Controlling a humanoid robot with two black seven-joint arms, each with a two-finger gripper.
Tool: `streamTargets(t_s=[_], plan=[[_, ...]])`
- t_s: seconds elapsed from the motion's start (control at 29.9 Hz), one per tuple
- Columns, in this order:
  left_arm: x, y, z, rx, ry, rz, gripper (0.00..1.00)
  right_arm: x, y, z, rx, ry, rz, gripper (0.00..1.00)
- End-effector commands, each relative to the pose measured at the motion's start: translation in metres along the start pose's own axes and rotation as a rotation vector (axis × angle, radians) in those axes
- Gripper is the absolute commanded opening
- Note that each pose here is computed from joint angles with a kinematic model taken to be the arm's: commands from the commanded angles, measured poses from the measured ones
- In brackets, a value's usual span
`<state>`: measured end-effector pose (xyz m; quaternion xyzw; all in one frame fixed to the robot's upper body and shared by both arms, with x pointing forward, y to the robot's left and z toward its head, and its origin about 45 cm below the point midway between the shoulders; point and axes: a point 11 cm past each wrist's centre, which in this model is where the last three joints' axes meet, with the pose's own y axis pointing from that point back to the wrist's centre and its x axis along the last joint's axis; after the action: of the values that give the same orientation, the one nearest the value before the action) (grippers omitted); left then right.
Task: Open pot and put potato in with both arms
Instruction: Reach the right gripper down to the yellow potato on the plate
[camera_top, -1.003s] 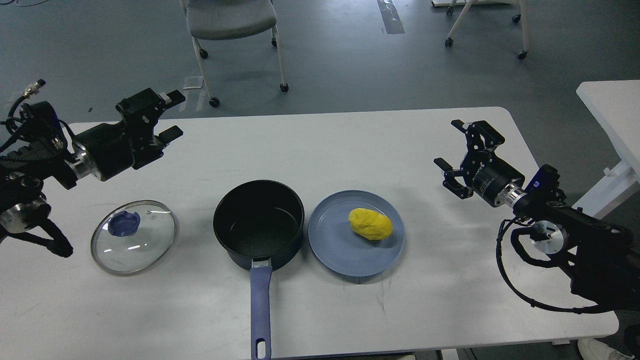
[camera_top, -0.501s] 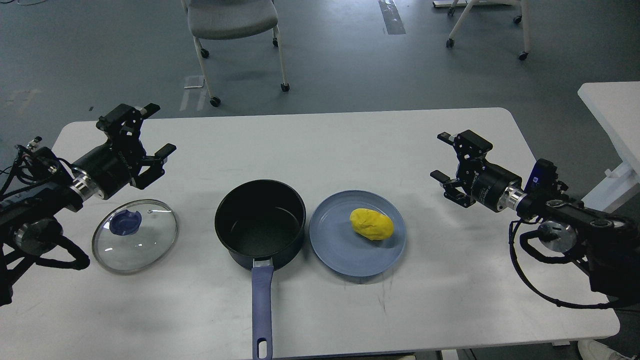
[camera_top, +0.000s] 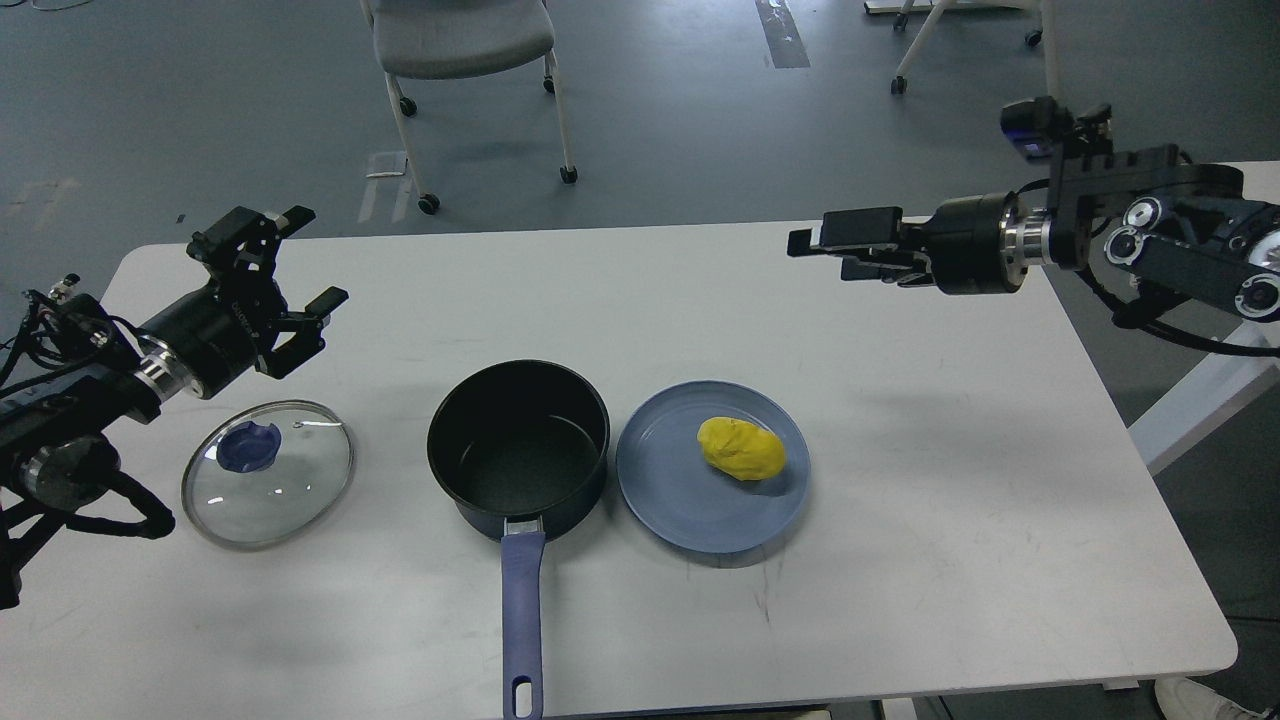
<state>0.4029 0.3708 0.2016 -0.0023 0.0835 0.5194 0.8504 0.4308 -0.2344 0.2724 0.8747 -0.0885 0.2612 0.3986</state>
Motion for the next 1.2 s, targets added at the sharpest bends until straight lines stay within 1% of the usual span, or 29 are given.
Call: streamTargets(t_s=[0.0,0.1,0.2,0.5,0.87,1.17], plan=[[0.001,-0.001,0.006,-0.021,0.007,0.006,0.98,-0.011,-0.025,-0.016,-0.066,0.185,-0.150,1.00],[0.002,-0.001,0.008,-0.028,0.007,0.009,0.98,-0.030,-0.046,-0.025,-0.098,0.289,-0.276,1.00],[0.003,-0.001,0.011,-0.038,0.012,0.013,0.98,-0.043,-0.055,-0.027,-0.120,0.341,-0.354,1.00],[0.003,-0.003,0.013,-0.053,0.027,0.020,0.98,-0.073,-0.074,-0.027,-0.151,0.433,-0.489,1.00],[0.004,-0.003,0.014,-0.055,0.028,0.020,0.98,-0.078,-0.089,-0.020,-0.195,0.496,-0.531,1.00],[0.004,-0.003,0.014,-0.055,0.028,0.020,0.98,-0.086,-0.105,-0.022,-0.177,0.526,-0.520,1.00]])
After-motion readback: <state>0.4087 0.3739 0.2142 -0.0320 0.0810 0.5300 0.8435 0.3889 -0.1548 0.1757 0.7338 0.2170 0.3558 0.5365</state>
